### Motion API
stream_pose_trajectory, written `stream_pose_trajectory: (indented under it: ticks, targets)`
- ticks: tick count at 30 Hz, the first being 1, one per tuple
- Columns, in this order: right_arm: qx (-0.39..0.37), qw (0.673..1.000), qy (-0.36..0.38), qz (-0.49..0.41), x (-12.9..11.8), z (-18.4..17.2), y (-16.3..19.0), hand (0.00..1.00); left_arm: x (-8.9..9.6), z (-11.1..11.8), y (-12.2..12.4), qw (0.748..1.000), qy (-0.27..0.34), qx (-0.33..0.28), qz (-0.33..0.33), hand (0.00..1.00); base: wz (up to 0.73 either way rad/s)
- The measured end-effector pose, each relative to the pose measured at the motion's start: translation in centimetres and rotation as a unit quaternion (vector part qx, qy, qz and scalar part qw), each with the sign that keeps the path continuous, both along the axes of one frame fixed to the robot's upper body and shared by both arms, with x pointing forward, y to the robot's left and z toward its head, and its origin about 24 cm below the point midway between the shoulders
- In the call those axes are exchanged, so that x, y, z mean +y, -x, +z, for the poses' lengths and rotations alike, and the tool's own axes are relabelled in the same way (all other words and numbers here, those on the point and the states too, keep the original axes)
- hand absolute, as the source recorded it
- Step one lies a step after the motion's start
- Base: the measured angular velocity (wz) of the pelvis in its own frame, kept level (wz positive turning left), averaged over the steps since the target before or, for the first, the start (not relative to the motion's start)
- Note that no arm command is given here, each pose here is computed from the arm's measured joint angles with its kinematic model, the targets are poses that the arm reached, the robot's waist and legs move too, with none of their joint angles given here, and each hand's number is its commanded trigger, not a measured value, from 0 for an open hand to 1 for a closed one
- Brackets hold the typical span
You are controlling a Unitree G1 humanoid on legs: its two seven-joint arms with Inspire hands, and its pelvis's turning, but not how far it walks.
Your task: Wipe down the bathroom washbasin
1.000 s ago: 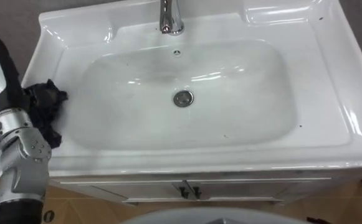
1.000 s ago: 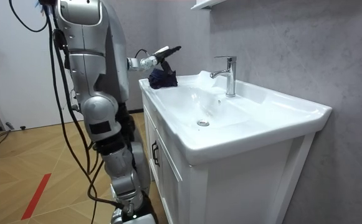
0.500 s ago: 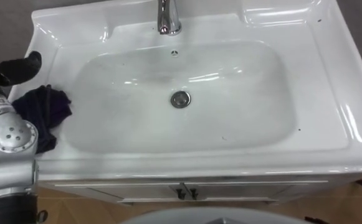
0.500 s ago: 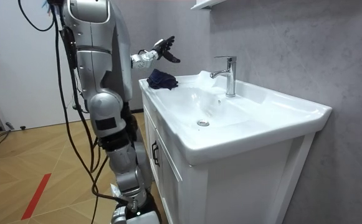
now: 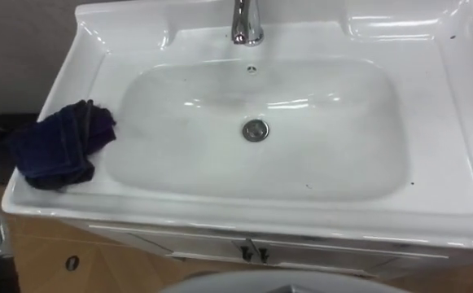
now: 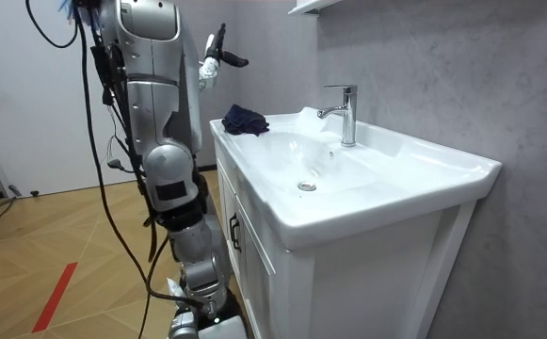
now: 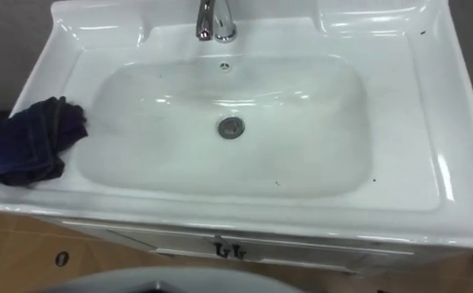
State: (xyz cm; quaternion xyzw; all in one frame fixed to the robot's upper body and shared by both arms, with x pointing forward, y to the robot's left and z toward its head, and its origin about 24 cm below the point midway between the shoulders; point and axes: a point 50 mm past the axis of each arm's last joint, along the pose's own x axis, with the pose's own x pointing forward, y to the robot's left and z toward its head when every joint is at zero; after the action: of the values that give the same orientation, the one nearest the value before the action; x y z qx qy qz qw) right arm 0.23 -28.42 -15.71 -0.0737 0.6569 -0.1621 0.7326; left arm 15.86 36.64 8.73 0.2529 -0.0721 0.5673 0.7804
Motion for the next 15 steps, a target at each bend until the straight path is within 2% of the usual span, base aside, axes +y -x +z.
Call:
stream_pose_trajectory:
  ticks: [4,7,10,13,15]
  targets:
    - [0.005,1.0,-0.001,0.008,0.0,0.0,-0.2,0.0,1.6,-4.0,3.2,0.994,0.06,0.077,0.052,0.0,0.12]
    - [-0.006,1.0,-0.003,0.01,0.0,0.0,-0.7,0.0,2.0,-6.7,6.1,0.982,0.098,0.134,0.086,0.0,0.21]
    - [-0.003,1.0,-0.007,0.007,0.1,0.0,-1.0,0.0,2.4,-9.0,8.4,0.968,0.151,0.162,0.119,0.0,0.26]
    - [0.01,1.0,-0.014,0.005,0.1,0.0,-0.7,0.0,1.8,-11.6,11.0,0.947,0.203,0.197,0.151,0.0,0.06]
    - [0.014,1.0,-0.015,0.006,-0.2,0.1,-0.6,0.0,0.6,-14.6,13.2,0.917,0.266,0.243,0.171,0.0,0.1]
